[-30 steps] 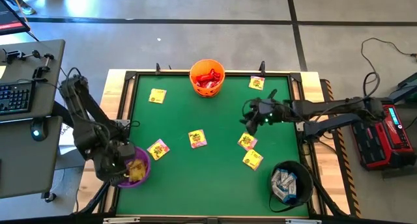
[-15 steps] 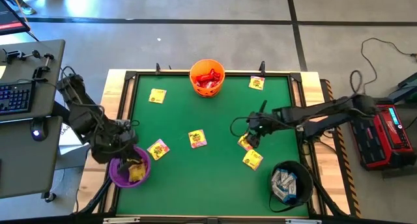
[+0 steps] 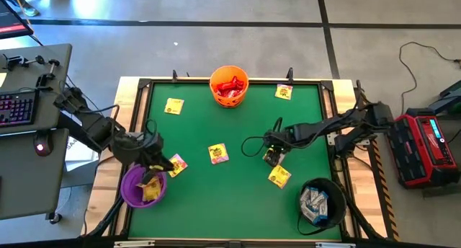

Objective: Sort candy by brand, put in halloween buckets
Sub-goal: Put the yellow candy into the purple bucket

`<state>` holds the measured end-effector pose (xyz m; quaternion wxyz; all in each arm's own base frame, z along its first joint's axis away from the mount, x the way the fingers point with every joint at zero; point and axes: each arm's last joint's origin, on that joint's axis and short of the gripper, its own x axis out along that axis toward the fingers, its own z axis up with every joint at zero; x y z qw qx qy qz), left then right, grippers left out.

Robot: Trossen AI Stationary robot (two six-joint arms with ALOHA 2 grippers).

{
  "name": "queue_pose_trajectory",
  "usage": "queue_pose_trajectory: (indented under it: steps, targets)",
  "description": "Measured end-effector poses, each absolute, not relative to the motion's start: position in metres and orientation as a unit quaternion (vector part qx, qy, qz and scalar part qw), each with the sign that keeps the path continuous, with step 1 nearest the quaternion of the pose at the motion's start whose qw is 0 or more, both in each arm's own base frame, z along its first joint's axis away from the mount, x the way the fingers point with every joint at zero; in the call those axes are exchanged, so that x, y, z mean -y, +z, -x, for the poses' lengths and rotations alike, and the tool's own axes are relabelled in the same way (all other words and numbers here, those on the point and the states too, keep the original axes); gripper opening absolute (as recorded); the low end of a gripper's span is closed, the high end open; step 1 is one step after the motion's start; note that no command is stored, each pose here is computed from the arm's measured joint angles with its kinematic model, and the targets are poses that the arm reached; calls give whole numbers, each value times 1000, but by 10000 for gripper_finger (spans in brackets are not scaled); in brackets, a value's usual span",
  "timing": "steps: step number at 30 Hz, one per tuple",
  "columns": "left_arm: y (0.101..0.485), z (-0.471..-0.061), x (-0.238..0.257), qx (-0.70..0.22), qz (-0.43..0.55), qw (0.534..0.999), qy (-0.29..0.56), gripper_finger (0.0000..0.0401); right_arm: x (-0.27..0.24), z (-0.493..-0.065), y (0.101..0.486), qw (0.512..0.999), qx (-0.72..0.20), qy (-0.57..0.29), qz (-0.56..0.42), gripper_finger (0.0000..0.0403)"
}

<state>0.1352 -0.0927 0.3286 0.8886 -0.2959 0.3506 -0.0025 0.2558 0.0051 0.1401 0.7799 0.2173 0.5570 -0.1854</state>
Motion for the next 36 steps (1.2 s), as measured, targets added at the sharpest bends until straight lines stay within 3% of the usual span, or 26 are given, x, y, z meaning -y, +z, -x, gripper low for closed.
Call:
queue_pose_trajectory:
  steps: [13,20,27,36]
  targets:
    - [334,-155,67,-316,281,906,10,32,-6,-255,148,786,-549,-165,-232,11]
    - [342,-171,43,-253,297,920,42,20,-7,-275,174,812,-520,-138,-227,11]
    - [343,-189,18,-213,278,931,99,16,-6,-305,230,861,-449,-133,-201,3]
    - [339,-220,-4,-176,190,957,129,75,0,-327,306,908,-333,-178,-181,0]
